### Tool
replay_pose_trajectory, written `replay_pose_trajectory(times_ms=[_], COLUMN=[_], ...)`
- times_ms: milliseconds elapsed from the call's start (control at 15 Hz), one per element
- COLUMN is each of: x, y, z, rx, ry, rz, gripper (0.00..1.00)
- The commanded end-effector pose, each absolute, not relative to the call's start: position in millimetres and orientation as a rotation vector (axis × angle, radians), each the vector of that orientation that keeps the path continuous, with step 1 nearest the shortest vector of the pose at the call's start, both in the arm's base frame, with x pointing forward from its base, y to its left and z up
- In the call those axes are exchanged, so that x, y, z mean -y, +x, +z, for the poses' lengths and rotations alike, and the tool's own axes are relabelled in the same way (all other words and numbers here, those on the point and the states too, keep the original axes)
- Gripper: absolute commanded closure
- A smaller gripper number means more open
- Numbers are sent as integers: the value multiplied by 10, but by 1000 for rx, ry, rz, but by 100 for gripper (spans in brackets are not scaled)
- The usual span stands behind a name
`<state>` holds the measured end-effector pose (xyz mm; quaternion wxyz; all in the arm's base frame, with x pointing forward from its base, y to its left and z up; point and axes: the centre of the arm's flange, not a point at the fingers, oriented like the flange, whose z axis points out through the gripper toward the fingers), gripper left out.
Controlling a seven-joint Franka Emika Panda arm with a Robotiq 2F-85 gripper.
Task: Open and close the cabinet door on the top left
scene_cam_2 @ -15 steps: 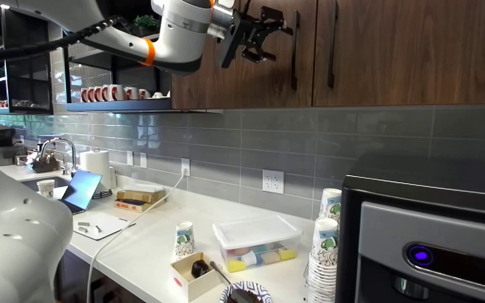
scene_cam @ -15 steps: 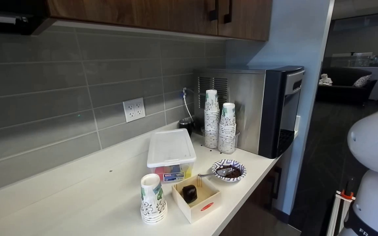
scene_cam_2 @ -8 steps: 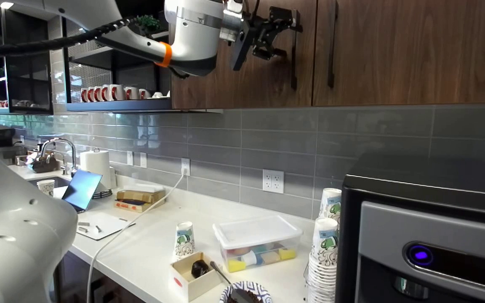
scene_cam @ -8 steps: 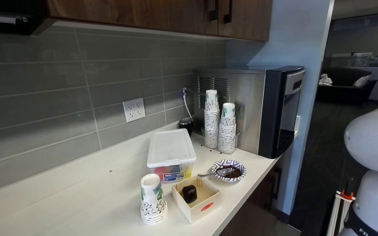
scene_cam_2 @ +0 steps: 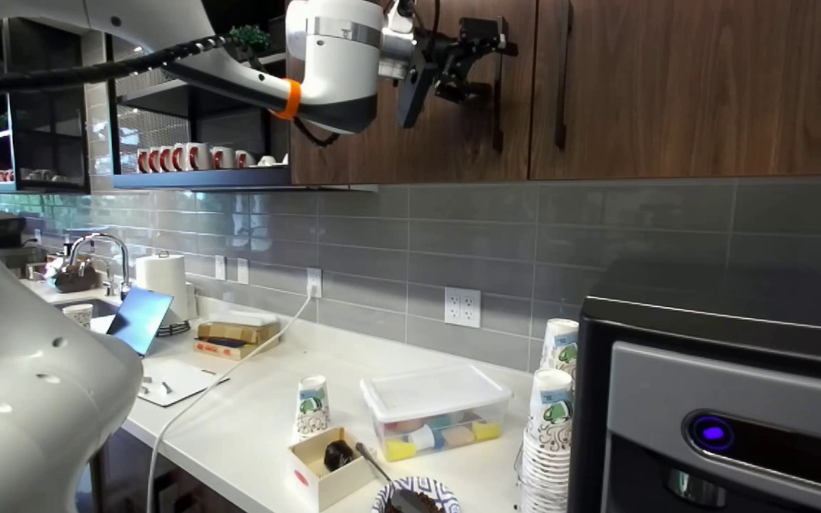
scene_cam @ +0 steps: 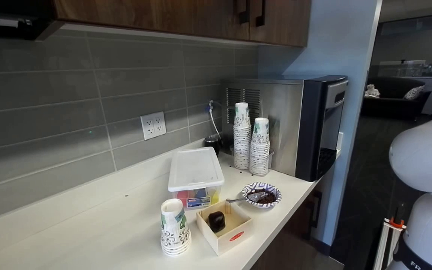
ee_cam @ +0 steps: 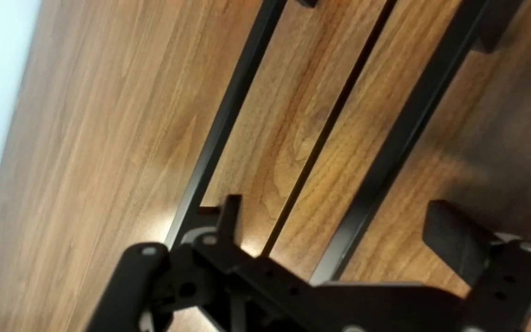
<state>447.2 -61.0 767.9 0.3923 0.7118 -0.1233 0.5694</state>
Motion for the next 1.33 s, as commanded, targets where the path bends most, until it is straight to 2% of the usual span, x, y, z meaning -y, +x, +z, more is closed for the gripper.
replay_pose_trajectory(times_ms=[0, 733, 1267], x=[758, 884, 817], y=[4405, 4165, 3607], z=[7700, 7647, 7635], rx=[386, 519, 640], ry=[1742, 1699, 1755], rz=[1502, 1538, 1537], gripper=[0, 0, 0])
